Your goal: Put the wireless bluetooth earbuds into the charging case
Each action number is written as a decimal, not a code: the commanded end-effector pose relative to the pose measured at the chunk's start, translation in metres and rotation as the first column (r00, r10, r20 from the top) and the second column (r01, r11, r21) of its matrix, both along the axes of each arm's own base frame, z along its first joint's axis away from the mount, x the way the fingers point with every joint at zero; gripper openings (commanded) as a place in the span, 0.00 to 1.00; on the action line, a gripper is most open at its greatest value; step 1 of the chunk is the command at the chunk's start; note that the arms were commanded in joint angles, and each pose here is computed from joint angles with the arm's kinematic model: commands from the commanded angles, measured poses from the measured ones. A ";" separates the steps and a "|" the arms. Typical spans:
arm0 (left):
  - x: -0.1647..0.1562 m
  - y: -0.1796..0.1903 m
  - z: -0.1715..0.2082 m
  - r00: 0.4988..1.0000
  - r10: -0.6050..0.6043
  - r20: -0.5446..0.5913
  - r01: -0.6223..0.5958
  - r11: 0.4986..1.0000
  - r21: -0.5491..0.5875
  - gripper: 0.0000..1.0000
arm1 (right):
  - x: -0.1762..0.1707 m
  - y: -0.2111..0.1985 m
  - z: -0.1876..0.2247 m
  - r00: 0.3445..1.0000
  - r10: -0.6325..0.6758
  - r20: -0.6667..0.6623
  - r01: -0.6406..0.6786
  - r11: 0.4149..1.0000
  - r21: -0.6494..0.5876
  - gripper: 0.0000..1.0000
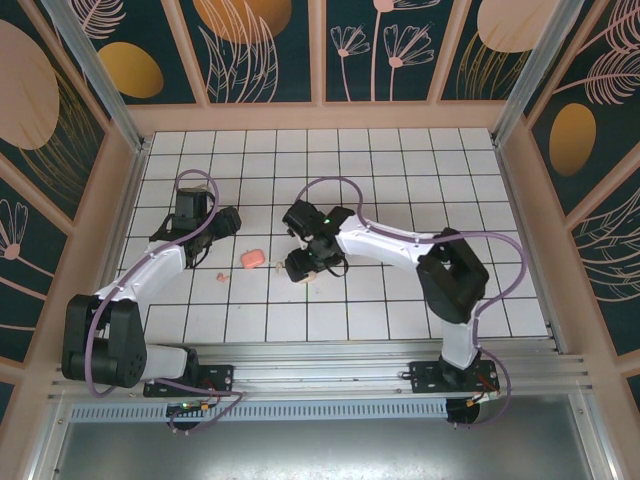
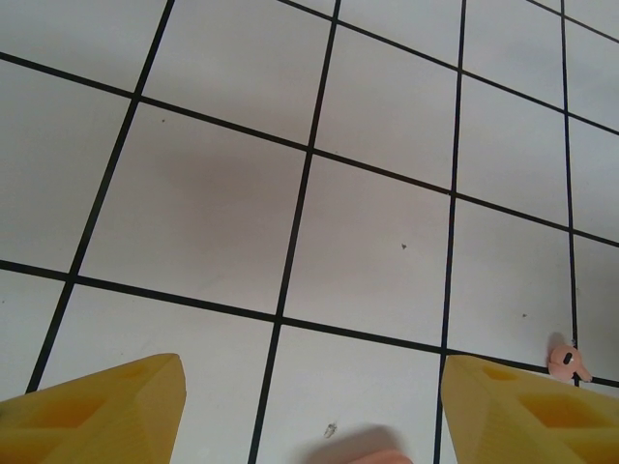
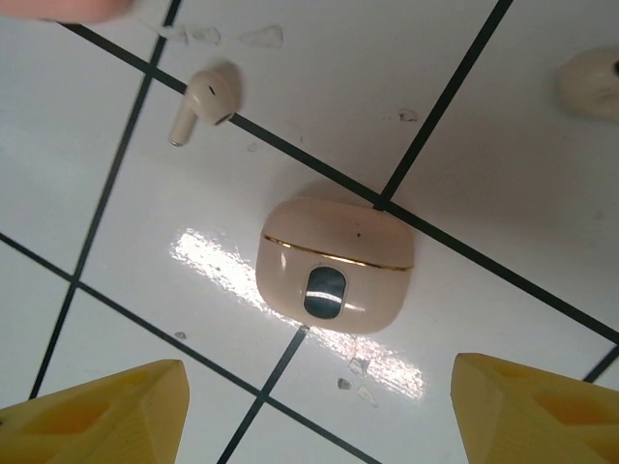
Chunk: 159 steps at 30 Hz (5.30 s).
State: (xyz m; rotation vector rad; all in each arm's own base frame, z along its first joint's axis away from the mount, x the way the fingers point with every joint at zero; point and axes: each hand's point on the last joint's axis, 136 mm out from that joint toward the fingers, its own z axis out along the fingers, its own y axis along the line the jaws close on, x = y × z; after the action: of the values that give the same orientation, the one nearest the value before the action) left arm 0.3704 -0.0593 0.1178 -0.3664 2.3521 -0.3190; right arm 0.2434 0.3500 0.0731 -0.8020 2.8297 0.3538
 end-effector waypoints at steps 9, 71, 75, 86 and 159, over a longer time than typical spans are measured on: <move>-0.009 0.005 0.004 1.000 0.012 0.011 -0.012 0.999 0.030 0.70 | 0.015 0.015 -0.031 0.999 -0.034 -0.034 0.031 0.996 -0.086 0.72; -0.078 -0.191 0.120 0.282 -0.636 0.718 0.702 0.647 0.297 0.56 | 0.071 -0.036 0.185 0.885 -0.459 0.084 0.139 0.431 0.892 0.53; -0.078 -0.206 0.127 0.248 -0.644 0.724 0.720 0.623 0.307 0.59 | 0.062 -0.040 0.198 0.885 -0.460 0.078 0.102 0.354 0.930 0.53; -0.079 -0.225 0.146 0.206 -0.623 0.754 0.742 0.602 0.294 0.59 | 0.050 -0.038 0.211 0.895 -0.441 0.070 0.069 0.291 0.954 0.53; -0.124 -0.257 0.207 0.031 -0.643 0.765 0.907 0.339 0.249 0.07 | -0.040 -0.089 0.303 0.551 -0.065 0.832 -0.679 0.544 0.493 0.57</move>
State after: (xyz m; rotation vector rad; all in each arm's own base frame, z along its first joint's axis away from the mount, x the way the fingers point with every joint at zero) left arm 0.2556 -0.3128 0.3018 0.8817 1.3399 -1.1442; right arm 0.2072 0.2589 0.3617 -0.9311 1.3863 0.9312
